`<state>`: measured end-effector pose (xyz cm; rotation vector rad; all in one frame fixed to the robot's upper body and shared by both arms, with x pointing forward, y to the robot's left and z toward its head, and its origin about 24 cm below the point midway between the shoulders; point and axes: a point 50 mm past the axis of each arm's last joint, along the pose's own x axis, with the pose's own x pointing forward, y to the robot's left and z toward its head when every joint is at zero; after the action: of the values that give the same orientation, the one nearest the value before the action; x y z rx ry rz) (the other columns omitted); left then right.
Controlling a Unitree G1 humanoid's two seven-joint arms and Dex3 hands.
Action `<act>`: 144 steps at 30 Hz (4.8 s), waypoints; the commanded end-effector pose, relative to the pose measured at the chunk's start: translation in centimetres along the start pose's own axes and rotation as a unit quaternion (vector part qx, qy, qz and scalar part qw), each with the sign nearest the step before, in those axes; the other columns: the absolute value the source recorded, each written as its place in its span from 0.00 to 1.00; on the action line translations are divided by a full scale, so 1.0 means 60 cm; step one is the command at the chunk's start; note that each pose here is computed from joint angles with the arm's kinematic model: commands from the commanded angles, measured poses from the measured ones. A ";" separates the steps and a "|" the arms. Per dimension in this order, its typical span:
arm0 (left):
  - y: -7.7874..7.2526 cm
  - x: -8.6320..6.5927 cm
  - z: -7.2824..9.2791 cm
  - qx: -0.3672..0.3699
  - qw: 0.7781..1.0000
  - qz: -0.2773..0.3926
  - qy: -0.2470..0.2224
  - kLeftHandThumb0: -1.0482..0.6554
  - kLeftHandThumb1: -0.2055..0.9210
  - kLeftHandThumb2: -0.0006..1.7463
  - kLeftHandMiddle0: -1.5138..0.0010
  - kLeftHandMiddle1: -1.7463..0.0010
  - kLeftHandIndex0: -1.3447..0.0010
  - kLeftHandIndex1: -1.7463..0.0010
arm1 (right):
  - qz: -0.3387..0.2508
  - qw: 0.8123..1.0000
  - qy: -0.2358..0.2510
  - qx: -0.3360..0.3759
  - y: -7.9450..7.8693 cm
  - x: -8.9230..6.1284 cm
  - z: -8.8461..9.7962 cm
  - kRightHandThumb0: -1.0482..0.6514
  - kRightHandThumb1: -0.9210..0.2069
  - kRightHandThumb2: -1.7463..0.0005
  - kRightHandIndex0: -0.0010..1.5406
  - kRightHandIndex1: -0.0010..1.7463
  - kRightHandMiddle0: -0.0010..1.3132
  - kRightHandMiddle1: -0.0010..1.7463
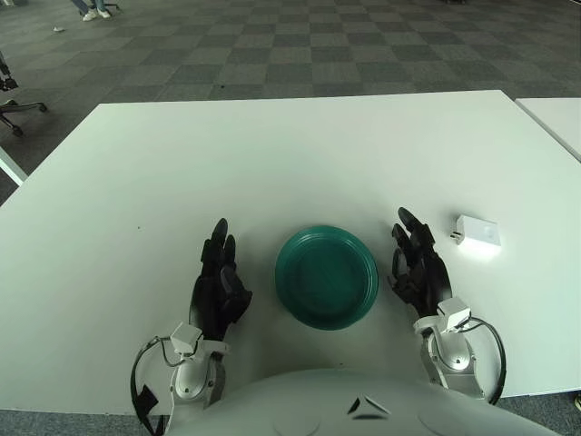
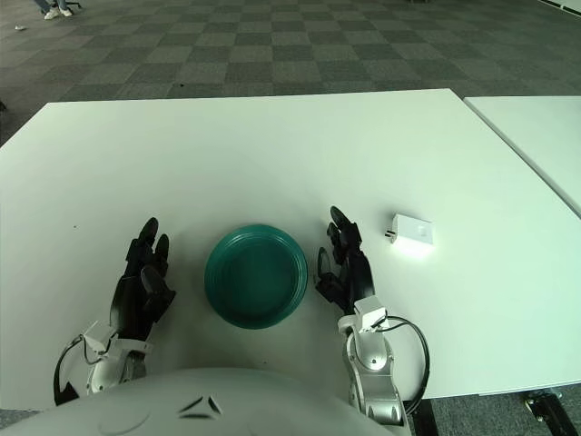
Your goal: Put the charger into the plate.
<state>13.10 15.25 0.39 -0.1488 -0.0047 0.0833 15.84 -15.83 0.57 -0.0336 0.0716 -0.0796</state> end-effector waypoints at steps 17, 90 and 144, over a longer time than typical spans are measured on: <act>0.012 -0.003 -0.018 0.007 1.000 0.002 0.025 0.05 1.00 0.61 0.92 1.00 1.00 0.83 | -0.002 0.999 0.040 -0.028 0.001 -0.006 -0.012 0.14 0.00 0.52 0.12 0.01 0.00 0.27; 0.054 0.022 -0.034 -0.029 0.999 -0.005 0.038 0.10 1.00 0.59 0.88 1.00 1.00 0.69 | -0.015 0.704 0.015 -0.710 -0.261 0.090 0.187 0.00 0.00 0.87 0.09 0.01 0.00 0.17; 0.060 0.026 -0.032 -0.029 0.999 -0.006 0.037 0.10 1.00 0.59 0.88 1.00 1.00 0.69 | 0.203 0.646 0.006 -0.736 -0.242 0.121 0.178 0.00 0.00 0.70 0.11 0.00 0.00 0.18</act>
<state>15.21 18.66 -0.70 -0.1952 -0.0209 0.0536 22.14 -30.76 10.74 -1.6562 0.1578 0.4540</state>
